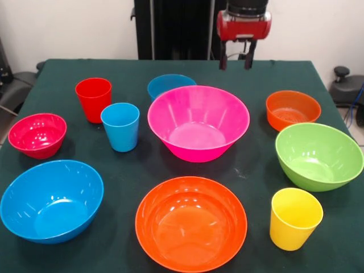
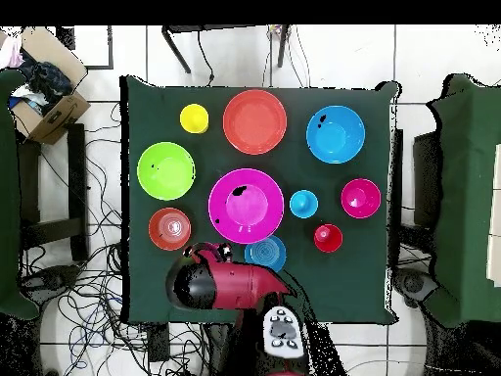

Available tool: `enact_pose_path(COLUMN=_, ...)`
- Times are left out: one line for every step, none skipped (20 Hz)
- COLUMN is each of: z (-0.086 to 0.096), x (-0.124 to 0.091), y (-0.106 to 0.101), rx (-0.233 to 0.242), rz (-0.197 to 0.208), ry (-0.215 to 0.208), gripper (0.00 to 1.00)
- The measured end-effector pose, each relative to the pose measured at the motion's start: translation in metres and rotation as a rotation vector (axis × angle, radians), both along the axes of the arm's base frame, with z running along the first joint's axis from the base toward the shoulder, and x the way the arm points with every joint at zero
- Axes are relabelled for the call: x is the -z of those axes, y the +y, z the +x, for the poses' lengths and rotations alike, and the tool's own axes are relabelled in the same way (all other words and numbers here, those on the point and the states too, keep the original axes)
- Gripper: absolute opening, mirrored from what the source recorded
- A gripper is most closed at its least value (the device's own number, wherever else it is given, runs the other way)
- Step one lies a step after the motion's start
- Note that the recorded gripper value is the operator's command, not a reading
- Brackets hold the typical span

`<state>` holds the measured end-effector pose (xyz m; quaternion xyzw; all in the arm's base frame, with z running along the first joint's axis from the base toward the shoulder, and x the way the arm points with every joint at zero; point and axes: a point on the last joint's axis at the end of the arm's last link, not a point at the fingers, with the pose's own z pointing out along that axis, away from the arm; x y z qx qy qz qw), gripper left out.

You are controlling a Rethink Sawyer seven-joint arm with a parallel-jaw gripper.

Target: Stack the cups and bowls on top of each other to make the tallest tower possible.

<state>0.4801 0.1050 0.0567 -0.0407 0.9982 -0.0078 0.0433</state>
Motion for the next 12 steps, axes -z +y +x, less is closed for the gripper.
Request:
enact_pose_path(z=-0.001, x=0.004, y=-0.001, rx=-0.001, rz=0.0, ry=0.003, gripper=1.0)
enact_pose_path(z=-0.003, x=0.014, y=-0.003, rx=-0.005, rz=0.0, ry=0.01, gripper=1.0)
enact_pose_path(z=-0.004, x=0.018, y=-0.004, rx=-0.006, rz=0.0, ry=0.014, gripper=1.0)
enact_pose_path(z=-0.005, x=0.023, y=-0.006, rx=-0.008, rz=0.0, ry=0.019, gripper=1.0)
enact_pose_path(z=-0.007, x=0.026, y=-0.007, rx=-0.009, rz=0.001, ry=0.023, gripper=1.0)
enact_pose_path(z=-0.008, x=0.029, y=-0.008, rx=-0.011, rz=0.001, ry=0.026, gripper=1.0)
enact_pose_path(z=-0.011, x=0.035, y=-0.011, rx=-0.012, rz=0.002, ry=0.037, gripper=1.0)
enact_pose_path(z=-0.012, x=0.037, y=-0.013, rx=-0.014, rz=0.002, ry=0.042, gripper=1.0)
enact_pose_path(z=-0.014, x=0.04, y=-0.014, rx=-0.015, rz=0.003, ry=0.047, gripper=1.0)
enact_pose_path(z=-0.016, x=0.042, y=-0.016, rx=-0.017, rz=0.003, ry=0.053, gripper=1.0)
enact_pose_path(z=-0.018, x=0.044, y=-0.017, rx=-0.019, rz=0.003, ry=0.057, gripper=1.0)
enact_pose_path(z=-0.02, x=0.045, y=-0.018, rx=-0.022, rz=0.003, ry=0.061, gripper=1.0)
